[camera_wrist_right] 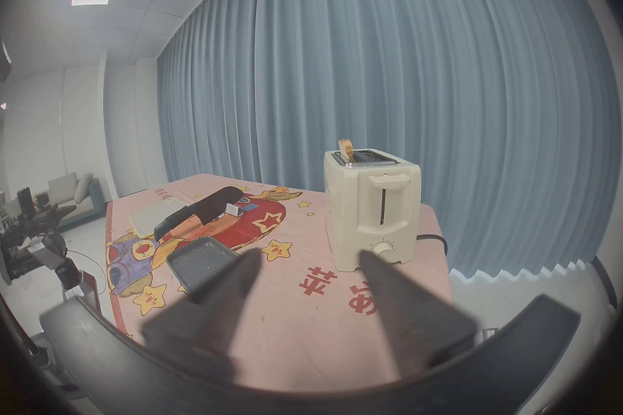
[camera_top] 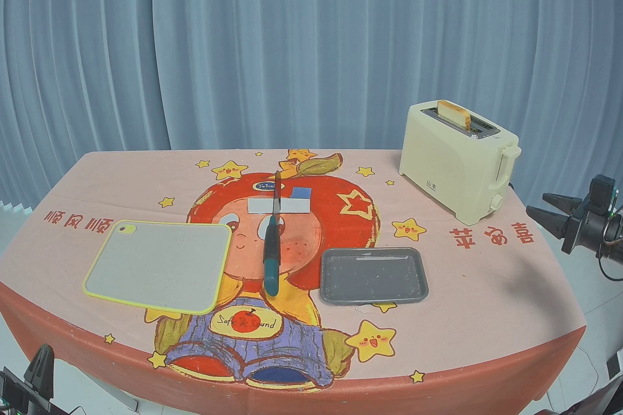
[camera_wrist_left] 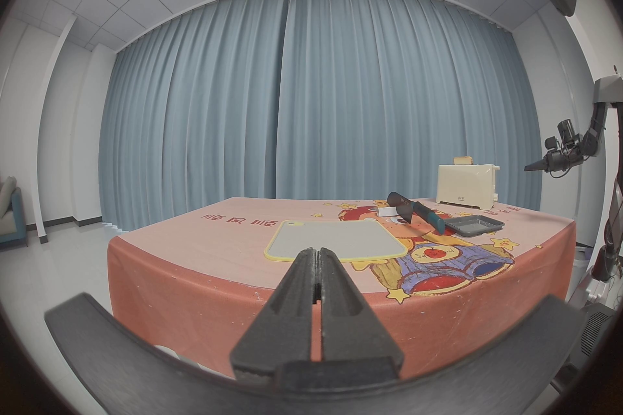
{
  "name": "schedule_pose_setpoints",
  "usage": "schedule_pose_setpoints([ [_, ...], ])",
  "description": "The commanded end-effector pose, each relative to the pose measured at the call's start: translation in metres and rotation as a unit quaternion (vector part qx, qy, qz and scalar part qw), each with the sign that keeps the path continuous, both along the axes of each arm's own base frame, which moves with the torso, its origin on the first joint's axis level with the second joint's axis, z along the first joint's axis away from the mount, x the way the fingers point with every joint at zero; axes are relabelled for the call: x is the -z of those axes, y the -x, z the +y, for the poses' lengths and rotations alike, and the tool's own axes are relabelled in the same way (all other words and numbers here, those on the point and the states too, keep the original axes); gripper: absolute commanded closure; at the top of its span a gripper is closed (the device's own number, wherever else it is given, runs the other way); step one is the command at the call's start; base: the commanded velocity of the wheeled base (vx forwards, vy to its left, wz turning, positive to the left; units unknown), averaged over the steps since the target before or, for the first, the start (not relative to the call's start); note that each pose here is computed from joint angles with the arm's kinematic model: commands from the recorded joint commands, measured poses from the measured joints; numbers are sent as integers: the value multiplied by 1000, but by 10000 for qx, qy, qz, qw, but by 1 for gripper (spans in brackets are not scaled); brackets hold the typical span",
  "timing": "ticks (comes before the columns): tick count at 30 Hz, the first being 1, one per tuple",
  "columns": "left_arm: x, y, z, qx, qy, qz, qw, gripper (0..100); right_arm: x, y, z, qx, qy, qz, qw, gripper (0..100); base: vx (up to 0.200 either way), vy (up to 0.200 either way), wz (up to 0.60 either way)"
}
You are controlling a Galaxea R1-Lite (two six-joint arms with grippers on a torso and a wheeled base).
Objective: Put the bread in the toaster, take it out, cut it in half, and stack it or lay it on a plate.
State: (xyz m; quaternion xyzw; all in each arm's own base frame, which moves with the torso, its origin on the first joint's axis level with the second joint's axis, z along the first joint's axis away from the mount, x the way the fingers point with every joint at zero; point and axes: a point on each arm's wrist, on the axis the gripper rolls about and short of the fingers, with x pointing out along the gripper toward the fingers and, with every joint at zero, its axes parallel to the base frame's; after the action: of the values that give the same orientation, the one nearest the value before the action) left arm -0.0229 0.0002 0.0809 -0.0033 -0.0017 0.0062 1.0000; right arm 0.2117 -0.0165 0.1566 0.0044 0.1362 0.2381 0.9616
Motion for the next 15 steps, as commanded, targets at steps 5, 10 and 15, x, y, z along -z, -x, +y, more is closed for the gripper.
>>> schedule_pose_setpoints([
  [5,5,0,0,0,-2,2,10000,100,27,-37,-6,390,-100,675,9969,100,0,0,0],
  [10,5,0,0,-7,-2,2,10000,100,50,-57,-11,506,-187,1054,9930,100,0,0,0],
  [15,5,0,0,-7,5,2,10000,100,63,-70,-9,627,-362,1146,9908,100,0,0,0],
])
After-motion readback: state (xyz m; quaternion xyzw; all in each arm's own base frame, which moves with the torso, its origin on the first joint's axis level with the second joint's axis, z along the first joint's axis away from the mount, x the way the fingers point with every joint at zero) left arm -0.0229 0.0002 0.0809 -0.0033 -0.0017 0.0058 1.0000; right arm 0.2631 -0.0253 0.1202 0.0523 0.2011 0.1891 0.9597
